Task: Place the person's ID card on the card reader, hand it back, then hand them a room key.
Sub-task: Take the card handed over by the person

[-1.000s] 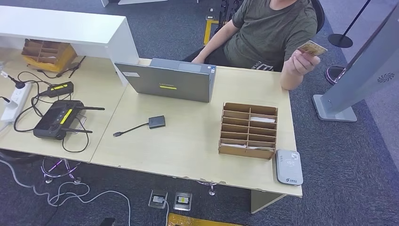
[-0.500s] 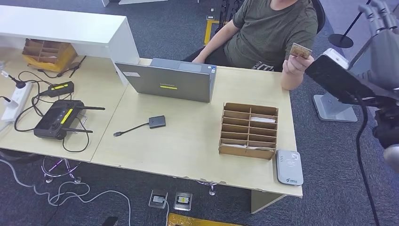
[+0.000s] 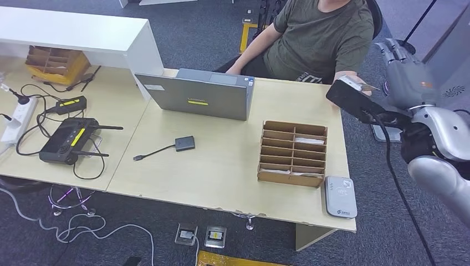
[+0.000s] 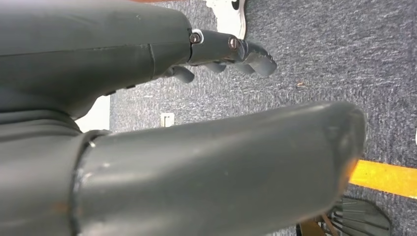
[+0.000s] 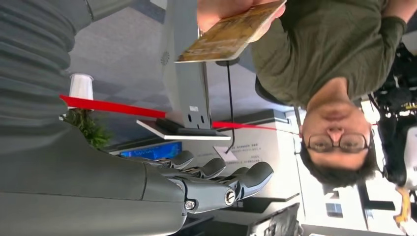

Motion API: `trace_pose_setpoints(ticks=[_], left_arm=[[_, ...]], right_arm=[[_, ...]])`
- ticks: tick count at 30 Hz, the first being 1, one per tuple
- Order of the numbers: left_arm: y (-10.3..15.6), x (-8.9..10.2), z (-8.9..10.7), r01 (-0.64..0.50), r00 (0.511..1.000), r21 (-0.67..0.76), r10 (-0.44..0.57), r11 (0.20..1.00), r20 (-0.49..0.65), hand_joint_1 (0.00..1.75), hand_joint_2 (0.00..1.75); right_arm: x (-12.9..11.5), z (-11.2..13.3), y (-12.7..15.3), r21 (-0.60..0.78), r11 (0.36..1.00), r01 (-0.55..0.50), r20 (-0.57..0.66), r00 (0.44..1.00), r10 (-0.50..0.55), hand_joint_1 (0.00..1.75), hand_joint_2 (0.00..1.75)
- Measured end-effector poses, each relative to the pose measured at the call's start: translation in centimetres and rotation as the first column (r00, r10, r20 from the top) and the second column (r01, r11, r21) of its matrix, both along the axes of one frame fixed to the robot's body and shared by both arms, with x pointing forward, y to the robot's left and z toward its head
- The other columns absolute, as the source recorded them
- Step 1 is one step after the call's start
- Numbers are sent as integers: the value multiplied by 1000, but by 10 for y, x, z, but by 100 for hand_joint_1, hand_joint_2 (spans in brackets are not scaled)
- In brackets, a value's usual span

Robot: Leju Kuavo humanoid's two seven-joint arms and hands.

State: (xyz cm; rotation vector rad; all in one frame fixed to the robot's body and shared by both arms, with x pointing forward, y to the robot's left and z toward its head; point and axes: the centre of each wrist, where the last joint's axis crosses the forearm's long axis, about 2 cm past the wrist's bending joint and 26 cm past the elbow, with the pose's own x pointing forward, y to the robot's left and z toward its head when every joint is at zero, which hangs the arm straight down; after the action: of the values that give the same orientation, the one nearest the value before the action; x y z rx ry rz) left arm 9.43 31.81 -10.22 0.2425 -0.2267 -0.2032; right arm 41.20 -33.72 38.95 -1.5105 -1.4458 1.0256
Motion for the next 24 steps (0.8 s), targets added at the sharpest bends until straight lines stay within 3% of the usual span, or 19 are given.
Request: trace_pose_setpoints(ticks=[11,24], left_arm=[[-1,-6,-1,-5,1000,4,5,1000,-10,0,0],[-1,-9,-2,16,1000,0,-16,1000,-17,0,0]], right_arm=[[22,-25,-18,24,997,76,-79,994,-74,0,175],[26,-41,-41,28,985,169,-157,974,-163,0,175]])
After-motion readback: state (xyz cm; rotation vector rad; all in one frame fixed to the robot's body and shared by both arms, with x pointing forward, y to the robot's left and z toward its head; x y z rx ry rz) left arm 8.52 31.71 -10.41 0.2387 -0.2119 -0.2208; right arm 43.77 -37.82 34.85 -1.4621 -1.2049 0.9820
